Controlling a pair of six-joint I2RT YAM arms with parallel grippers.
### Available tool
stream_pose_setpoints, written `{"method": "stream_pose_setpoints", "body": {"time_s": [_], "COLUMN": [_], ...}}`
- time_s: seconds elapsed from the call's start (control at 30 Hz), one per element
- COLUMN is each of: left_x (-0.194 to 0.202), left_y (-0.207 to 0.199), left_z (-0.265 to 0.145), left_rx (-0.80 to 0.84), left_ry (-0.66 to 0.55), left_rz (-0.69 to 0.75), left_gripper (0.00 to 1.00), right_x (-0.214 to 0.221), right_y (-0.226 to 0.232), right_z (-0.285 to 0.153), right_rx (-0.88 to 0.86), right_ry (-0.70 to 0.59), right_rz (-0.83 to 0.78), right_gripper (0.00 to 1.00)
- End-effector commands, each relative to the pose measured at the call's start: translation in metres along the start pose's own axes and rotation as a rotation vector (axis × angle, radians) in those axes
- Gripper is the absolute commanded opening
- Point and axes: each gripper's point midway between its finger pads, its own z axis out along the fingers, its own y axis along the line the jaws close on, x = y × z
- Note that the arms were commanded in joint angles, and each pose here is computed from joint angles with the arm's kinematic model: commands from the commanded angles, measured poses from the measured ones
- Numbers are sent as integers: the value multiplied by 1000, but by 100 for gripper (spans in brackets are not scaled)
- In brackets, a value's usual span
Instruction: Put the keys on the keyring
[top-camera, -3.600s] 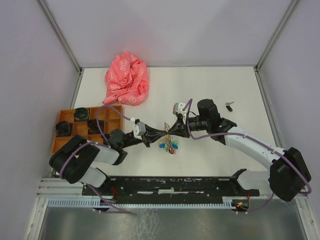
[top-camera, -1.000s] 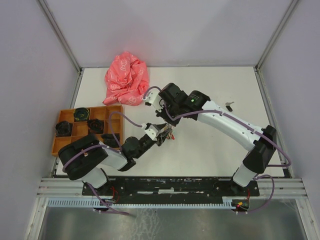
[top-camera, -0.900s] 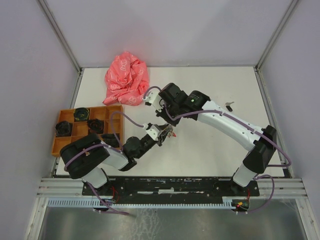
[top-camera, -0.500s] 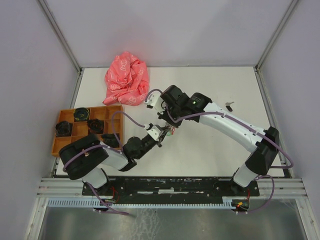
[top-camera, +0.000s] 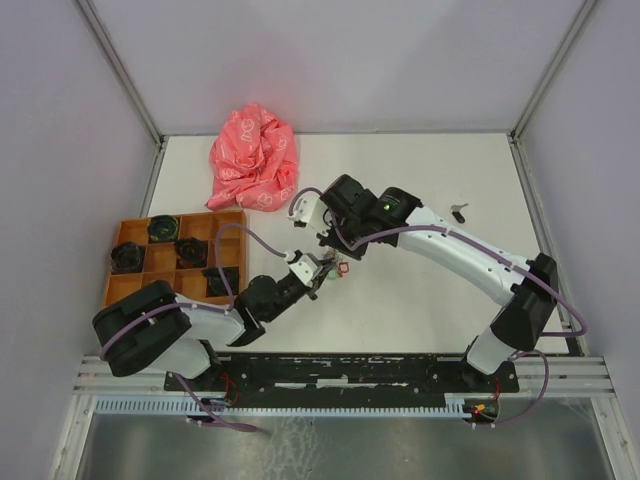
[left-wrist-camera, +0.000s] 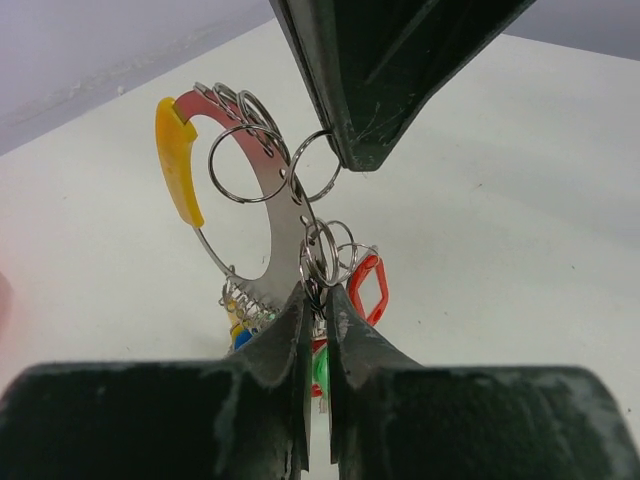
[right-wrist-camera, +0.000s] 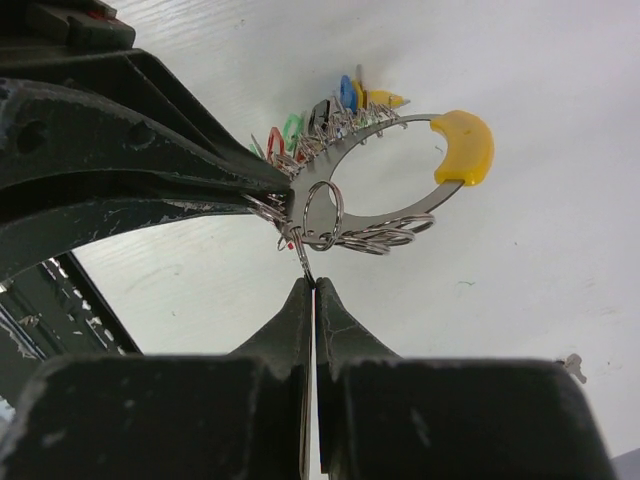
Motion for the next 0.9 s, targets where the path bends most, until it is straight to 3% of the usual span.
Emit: {"method": "stream_pose_setpoints", "body": {"time_s": [0.0,0.1,0.27,0.5,0.87], "left_x": [-40,-46,-53,-63,-48], "left_y": [0,-7,-22,-29,-28], "left_z": [-8,-18,-24,-20,-8], "left_rx": [17,68,187,344,452], "left_ry": [-163,-199,-197,-225,-236], "left_rz": [-34,-8,56,75,68], "left_gripper": [18,30,38,39,39], "right_x": [13,12,13,12,10], "right_y": [1,3,5,12,21], "right_z": [-14,-13,-11,-6,-7], "right_rx": [-15,-29,-50,-91,-128], "right_ry": [29,19,14,-16,-84], "right_rz": [-33,-57,-93,-140,-200], "right_gripper": [1,1,1,1,1]}}
